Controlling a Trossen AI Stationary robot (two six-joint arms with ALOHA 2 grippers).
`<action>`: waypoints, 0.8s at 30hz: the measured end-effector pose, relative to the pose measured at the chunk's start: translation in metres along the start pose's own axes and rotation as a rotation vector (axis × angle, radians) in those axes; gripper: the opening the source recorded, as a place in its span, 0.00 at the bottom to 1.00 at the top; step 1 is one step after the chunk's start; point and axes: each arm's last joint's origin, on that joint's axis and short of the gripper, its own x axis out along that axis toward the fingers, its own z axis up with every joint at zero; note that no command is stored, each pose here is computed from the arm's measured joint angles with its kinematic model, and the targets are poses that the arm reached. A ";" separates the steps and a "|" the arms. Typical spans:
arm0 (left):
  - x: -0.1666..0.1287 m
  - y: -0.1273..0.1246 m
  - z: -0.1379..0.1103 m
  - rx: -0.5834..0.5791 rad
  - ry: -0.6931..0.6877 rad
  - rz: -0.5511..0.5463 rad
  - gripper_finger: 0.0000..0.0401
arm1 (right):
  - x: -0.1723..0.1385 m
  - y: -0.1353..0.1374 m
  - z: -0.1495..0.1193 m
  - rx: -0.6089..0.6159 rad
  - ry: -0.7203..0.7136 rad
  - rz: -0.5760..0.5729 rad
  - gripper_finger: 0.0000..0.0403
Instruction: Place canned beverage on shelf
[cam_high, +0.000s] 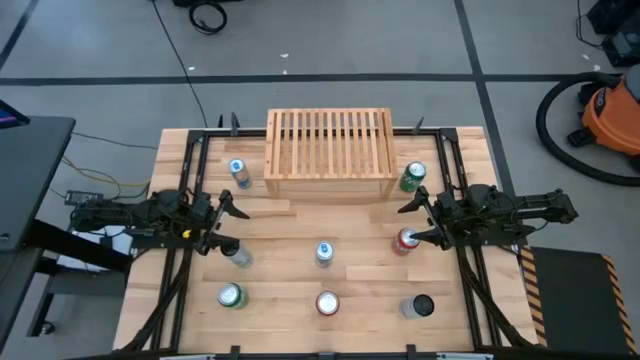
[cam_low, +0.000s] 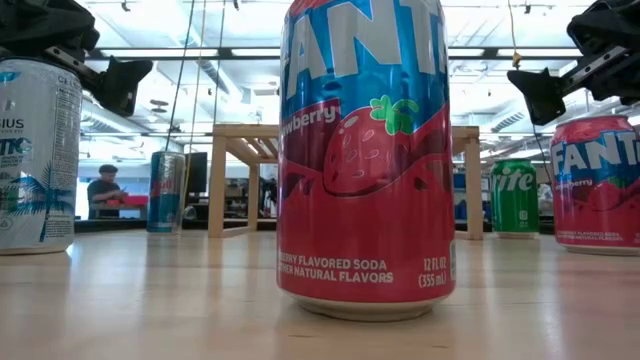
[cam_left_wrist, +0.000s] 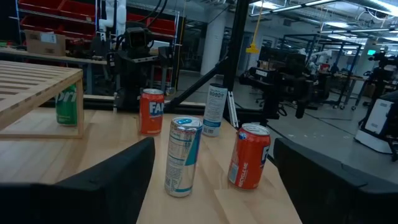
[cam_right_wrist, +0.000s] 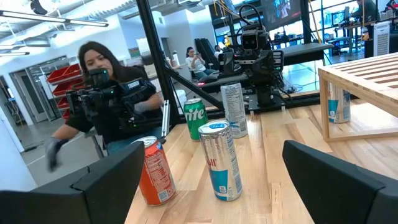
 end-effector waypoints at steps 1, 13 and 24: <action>0.000 0.000 0.000 0.000 0.000 0.000 0.83 | 0.000 0.000 0.000 0.000 0.000 0.000 0.97; 0.000 0.000 0.001 0.006 -0.006 0.000 0.83 | 0.000 0.000 0.000 0.000 0.000 0.000 0.97; 0.000 0.002 0.006 -0.099 -0.071 0.066 0.83 | 0.000 0.000 0.000 0.000 0.000 0.000 0.97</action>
